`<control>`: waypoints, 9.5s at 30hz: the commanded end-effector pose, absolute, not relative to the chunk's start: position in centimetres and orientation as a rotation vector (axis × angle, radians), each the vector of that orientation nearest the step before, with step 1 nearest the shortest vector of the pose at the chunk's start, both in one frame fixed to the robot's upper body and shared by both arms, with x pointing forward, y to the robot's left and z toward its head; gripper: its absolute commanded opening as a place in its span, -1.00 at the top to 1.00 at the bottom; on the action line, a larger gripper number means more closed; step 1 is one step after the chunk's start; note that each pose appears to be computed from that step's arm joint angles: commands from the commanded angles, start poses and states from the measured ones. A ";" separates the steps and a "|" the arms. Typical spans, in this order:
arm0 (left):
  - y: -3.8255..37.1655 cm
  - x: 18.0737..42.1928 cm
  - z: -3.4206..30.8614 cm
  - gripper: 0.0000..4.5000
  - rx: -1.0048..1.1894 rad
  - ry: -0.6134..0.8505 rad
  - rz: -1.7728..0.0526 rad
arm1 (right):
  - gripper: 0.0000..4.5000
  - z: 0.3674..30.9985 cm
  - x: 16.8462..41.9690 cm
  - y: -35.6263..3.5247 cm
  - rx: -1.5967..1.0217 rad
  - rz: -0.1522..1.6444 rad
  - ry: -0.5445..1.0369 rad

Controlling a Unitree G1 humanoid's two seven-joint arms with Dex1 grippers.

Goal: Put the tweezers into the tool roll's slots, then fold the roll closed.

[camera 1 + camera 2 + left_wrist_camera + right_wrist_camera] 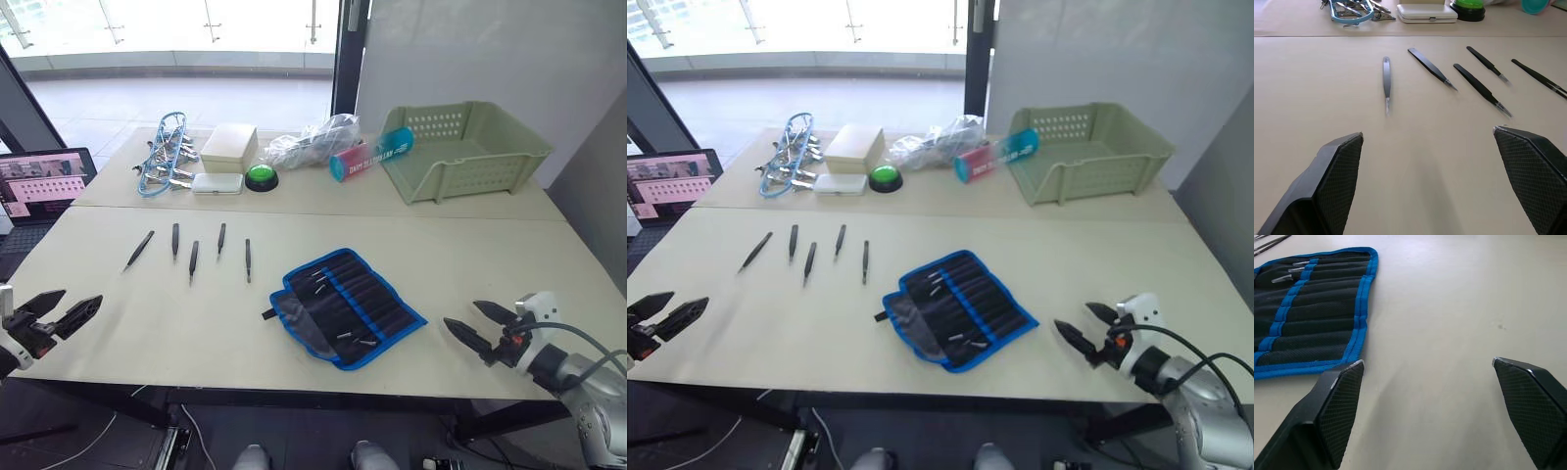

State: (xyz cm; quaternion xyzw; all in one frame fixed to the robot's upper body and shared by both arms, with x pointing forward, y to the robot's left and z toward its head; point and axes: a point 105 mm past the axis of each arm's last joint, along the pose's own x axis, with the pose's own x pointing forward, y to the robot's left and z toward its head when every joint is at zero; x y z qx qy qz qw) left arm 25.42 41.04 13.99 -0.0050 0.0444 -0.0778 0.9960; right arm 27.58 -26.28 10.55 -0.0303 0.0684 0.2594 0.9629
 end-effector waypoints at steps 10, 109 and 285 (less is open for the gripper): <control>41.5 30.3 14.0 -0.98 0.094 0.070 -0.066 | -1.00 16.6 26.2 -18.3 -0.113 0.995 0.045; 10.2 33.3 14.4 1.00 0.651 0.497 -1.075 | 0.98 7.3 27.4 -13.1 -0.195 0.596 0.261; 10.4 32.4 14.8 0.99 0.541 0.582 -1.116 | 1.00 5.7 27.1 -13.5 -0.152 0.508 0.364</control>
